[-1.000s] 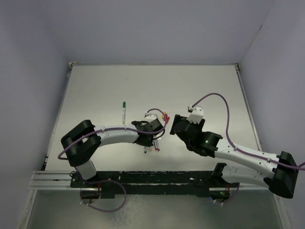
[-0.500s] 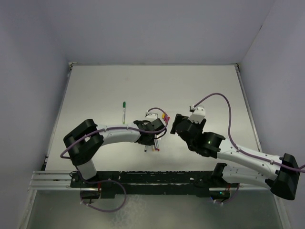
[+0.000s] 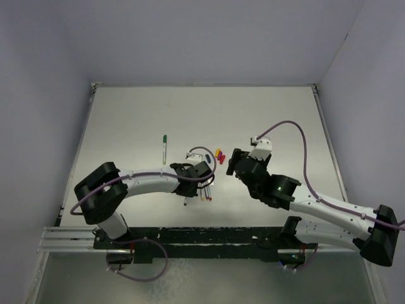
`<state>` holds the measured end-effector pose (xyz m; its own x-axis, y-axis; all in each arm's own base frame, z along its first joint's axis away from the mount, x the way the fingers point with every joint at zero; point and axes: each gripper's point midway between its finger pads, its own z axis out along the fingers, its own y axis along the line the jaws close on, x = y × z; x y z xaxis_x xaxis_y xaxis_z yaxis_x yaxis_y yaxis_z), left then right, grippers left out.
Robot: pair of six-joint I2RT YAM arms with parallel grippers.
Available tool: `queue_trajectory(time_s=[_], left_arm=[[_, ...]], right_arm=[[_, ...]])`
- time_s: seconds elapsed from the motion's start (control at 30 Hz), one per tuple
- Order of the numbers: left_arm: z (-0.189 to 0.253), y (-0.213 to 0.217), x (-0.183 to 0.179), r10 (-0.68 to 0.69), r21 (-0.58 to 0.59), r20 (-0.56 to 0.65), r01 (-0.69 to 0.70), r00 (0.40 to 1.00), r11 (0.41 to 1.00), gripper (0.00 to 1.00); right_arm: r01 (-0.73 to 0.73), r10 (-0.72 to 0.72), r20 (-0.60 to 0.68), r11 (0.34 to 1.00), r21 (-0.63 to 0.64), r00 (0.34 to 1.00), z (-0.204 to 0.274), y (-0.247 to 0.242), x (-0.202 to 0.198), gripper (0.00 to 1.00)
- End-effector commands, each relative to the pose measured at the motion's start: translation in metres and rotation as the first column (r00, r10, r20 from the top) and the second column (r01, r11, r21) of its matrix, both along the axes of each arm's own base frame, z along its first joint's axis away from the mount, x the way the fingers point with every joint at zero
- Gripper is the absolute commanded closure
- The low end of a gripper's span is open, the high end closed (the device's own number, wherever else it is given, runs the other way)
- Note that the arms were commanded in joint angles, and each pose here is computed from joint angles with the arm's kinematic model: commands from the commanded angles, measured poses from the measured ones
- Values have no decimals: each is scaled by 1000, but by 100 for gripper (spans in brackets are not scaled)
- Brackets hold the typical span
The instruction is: Insert the pens into the pen caps
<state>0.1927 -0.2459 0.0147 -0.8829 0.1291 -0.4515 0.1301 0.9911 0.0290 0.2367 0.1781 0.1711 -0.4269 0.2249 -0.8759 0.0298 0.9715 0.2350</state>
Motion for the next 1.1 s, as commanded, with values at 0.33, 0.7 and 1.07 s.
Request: queue_trajectory(time_s=[0.33,0.7,1.07], left_arm=[[84,20,-2,-58,-193,216,101,975,976,100],[109,-9,-10,-160,-363,299,268,941,893,100],[132,6,-30,-169,-479,466,408,869,777,100]], right_arm=[[-200,199,-22,978,-65,980,25,43,75,33],[-408,382,-168,898,-162,909,-10,103,115,42],[-500,469,-248,863,-76,848,-55,119,127,51]])
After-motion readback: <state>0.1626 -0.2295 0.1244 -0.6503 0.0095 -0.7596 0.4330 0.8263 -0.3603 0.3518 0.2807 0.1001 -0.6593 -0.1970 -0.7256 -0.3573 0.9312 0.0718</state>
